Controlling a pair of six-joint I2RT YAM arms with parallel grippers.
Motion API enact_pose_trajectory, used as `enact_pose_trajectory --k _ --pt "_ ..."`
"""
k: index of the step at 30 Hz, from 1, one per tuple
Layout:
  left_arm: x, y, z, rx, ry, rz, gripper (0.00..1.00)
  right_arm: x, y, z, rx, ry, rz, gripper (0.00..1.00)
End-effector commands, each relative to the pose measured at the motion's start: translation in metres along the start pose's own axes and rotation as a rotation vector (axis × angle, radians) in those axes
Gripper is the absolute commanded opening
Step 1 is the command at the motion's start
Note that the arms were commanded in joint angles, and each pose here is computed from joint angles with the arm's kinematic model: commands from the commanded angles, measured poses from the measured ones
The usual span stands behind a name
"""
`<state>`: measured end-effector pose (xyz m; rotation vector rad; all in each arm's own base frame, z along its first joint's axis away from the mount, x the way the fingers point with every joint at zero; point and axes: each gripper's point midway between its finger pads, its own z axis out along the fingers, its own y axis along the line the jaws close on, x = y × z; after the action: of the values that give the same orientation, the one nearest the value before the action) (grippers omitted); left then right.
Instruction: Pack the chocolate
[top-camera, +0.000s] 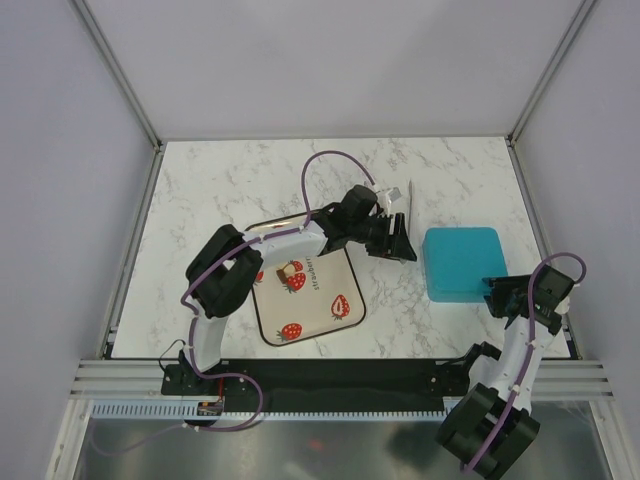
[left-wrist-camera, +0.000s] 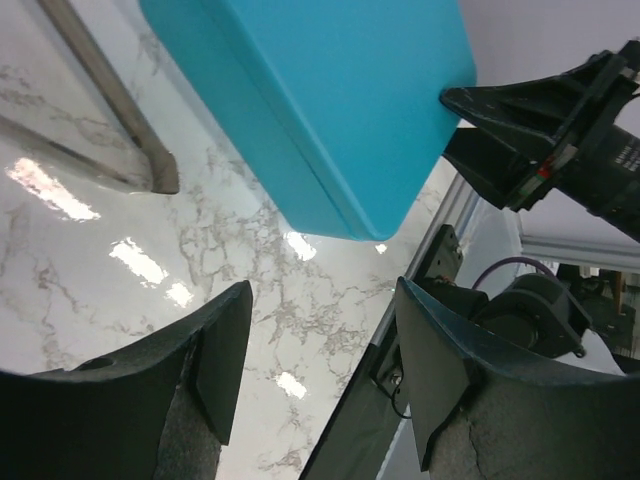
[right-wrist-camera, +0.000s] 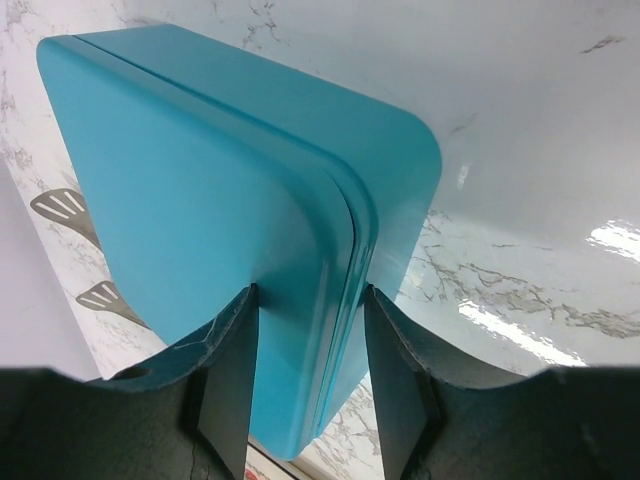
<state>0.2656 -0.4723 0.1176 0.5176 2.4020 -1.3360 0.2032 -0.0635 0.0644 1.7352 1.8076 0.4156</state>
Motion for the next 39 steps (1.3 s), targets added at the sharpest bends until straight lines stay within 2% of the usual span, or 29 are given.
enact_pose_trajectory --k 1,3,6,10,17,28,31,35,39 --pt "-0.02 -0.045 -0.001 0.153 -0.04 0.038 0.66 0.01 -0.039 0.003 0.154 0.024 -0.03 0.14" --pt "-0.022 -0.041 0.002 0.144 -0.045 0.029 0.67 -0.006 -0.013 -0.009 0.106 -0.012 -0.072 0.24" --pt "-0.028 -0.04 0.008 0.138 -0.056 0.03 0.67 -0.015 0.009 -0.02 0.066 -0.014 -0.104 0.35" --pt "-0.036 -0.045 0.02 0.155 -0.057 0.025 0.67 -0.011 0.024 -0.023 -0.009 0.01 -0.109 0.43" --pt "-0.02 -0.034 0.044 0.13 -0.021 -0.002 0.67 -0.004 0.024 -0.018 -0.025 0.043 -0.088 0.51" --pt "-0.009 -0.029 0.056 0.108 -0.008 -0.011 0.67 0.002 -0.001 -0.007 0.093 0.059 -0.087 0.59" --pt "-0.004 -0.03 0.058 0.107 0.0 -0.01 0.67 0.001 -0.009 0.0 0.091 0.027 -0.08 0.54" --pt "0.001 -0.03 0.058 0.098 0.003 -0.003 0.67 0.001 -0.016 -0.002 0.101 0.003 -0.09 0.17" --pt "0.004 -0.027 0.057 0.086 0.002 -0.002 0.67 0.003 -0.016 -0.007 0.103 0.002 -0.088 0.04"
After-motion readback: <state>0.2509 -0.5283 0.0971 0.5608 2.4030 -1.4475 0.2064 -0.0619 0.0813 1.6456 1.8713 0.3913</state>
